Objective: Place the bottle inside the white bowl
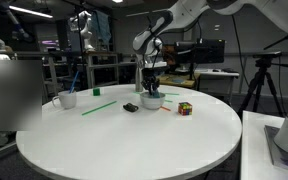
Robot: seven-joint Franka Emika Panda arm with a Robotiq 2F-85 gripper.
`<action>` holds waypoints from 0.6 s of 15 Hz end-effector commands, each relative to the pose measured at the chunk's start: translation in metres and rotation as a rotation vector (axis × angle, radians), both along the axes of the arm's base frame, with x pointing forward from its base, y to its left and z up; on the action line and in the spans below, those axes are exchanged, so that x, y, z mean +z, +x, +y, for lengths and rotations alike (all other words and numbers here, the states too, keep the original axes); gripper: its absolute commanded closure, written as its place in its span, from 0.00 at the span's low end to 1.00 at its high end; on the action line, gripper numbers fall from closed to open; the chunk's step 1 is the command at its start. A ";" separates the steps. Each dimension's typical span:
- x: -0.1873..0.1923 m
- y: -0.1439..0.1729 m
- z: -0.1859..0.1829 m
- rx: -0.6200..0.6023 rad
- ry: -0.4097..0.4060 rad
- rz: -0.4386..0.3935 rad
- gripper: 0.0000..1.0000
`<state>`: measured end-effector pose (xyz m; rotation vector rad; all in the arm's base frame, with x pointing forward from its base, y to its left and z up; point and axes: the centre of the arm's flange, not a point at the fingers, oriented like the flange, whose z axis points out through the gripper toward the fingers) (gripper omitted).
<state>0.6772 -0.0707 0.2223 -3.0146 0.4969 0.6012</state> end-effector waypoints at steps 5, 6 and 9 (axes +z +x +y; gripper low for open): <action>0.017 0.018 -0.009 -0.009 0.017 0.018 0.12; 0.019 0.018 -0.010 -0.011 0.014 0.014 0.04; 0.031 0.017 -0.015 -0.015 0.007 -0.009 0.00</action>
